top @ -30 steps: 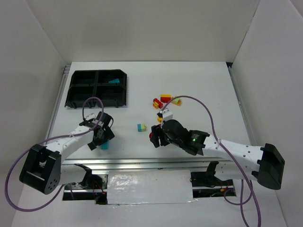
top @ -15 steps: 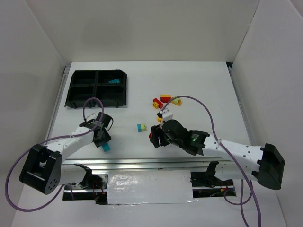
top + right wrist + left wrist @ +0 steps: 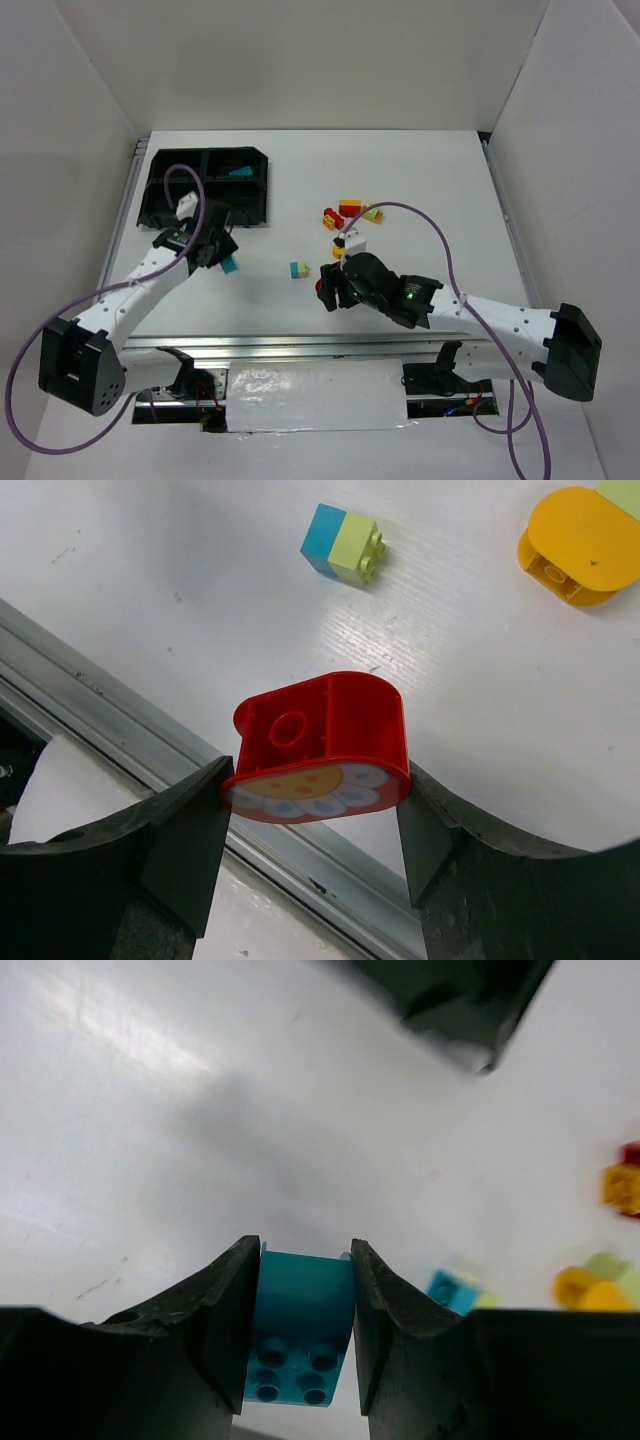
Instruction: Sort the legos into containers by color
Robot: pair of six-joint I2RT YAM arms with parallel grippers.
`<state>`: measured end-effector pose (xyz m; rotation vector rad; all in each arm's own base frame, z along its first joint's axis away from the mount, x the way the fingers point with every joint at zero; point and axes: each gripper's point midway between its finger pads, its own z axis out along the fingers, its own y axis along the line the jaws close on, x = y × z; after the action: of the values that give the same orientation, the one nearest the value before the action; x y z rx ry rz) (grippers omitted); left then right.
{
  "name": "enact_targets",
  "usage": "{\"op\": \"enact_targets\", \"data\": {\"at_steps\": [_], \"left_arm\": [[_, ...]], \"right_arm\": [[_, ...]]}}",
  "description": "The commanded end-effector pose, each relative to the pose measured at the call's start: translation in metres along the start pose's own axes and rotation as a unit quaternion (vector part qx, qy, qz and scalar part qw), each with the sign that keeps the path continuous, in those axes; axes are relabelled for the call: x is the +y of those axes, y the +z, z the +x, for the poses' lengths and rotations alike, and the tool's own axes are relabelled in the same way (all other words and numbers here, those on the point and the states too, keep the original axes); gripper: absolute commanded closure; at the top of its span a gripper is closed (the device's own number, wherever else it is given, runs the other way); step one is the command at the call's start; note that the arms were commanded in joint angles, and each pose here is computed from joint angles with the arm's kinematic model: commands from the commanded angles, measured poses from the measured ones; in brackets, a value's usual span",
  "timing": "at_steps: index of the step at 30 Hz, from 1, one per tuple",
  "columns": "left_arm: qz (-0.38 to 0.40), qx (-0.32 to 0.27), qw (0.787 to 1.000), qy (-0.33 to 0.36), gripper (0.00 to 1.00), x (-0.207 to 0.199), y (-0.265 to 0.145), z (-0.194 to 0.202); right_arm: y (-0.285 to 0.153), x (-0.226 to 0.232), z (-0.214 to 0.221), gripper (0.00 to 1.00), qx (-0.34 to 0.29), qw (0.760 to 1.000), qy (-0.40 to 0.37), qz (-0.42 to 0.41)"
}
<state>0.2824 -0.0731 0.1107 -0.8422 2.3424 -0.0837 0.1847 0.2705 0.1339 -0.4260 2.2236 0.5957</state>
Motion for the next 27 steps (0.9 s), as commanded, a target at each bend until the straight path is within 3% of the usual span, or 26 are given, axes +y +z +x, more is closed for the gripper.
{"op": "enact_targets", "data": {"at_steps": [1,6,12,19,27], "left_arm": [[0.048,-0.101,0.994,-0.018,1.00,-0.055,-0.021,-0.081],[0.058,-0.204,0.976,-0.044,1.00,-0.103,-0.025,-0.171],[0.078,-0.248,0.963,-0.066,1.00,-0.143,0.025,-0.234],[0.087,-0.263,0.960,-0.042,0.98,-0.162,0.097,-0.256],[0.107,-0.283,0.953,-0.022,0.95,-0.184,0.129,-0.275]], "right_arm": [[-0.004,-0.004,-0.016,0.89,-0.030,0.999,0.025,0.012],[-0.011,-0.006,-0.021,0.89,-0.037,0.999,0.034,0.006],[-0.019,-0.004,-0.023,0.89,-0.036,0.999,0.033,-0.008],[-0.025,-0.003,-0.022,0.89,-0.032,0.999,0.023,-0.015],[-0.026,-0.002,-0.015,0.88,-0.017,0.999,0.020,-0.027]]}}
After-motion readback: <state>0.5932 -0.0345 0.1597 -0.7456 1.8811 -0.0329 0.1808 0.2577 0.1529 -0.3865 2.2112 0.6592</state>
